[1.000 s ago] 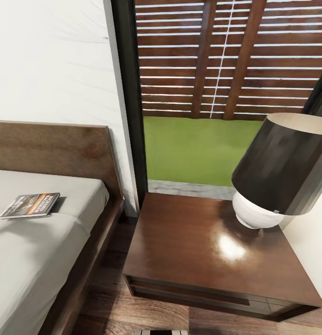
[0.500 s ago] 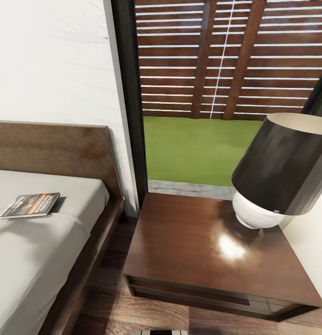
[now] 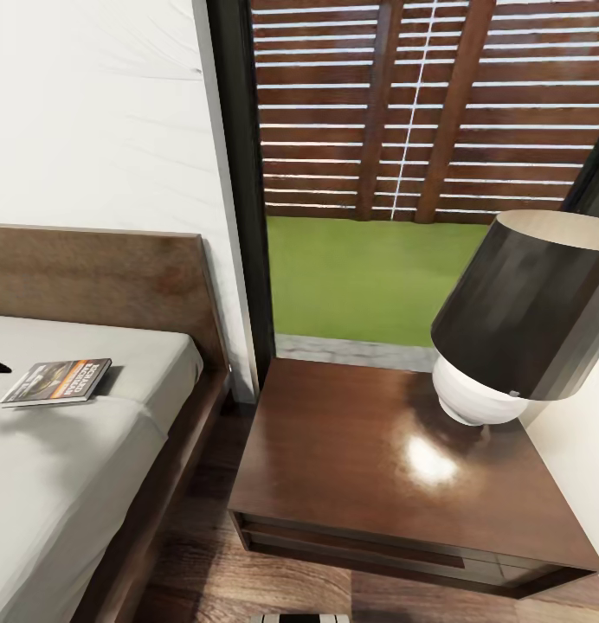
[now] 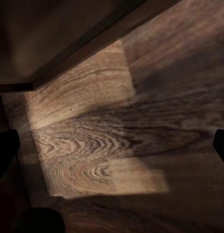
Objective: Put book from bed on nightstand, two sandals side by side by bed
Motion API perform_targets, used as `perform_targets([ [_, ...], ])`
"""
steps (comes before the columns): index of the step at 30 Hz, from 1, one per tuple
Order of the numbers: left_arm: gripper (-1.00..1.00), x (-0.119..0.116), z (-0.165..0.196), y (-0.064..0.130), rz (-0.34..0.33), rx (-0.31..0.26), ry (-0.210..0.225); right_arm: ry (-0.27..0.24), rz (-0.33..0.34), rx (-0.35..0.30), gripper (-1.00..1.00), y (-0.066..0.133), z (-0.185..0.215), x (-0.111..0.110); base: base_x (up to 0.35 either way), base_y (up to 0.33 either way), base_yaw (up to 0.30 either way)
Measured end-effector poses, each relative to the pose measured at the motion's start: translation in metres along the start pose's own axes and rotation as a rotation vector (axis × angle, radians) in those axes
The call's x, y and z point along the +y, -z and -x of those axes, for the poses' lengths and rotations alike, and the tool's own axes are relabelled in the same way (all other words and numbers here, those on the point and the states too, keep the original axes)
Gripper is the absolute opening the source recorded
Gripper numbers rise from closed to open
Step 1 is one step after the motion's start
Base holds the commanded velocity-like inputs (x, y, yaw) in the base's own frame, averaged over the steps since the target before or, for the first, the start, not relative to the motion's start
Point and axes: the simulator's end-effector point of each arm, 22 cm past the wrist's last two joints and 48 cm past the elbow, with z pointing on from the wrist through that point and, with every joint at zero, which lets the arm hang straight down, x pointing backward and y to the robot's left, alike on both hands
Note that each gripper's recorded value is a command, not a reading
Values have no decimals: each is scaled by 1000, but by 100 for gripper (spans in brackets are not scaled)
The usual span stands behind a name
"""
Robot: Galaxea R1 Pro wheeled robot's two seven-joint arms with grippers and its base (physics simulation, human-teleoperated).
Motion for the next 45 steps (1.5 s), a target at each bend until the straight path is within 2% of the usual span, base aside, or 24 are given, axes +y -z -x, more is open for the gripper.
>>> perform_targets([
  [4, 100, -10, 4, 5, -46, 6, 32, 0, 0, 0, 100, 0, 0, 0, 0, 0, 0],
  [8, 100, -27, 10, 11, -129, 6, 108, 0, 0, 0, 100, 0, 0, 0, 0, 0, 0],
  [14, 100, -33, 14, 14, -161, 0, 136, 0, 0, 0, 100, 0, 0, 0, 0, 0, 0],
  [30, 100, -40, 35, 27, -186, -47, 138, -1, 0, -1, 100, 0, 0, 0, 0, 0, 0],
  [45, 100, -48, 31, 35, -198, 3, 132, 14, 16, -41, 100, 1, 10, 3, 0, 0, 0],
])
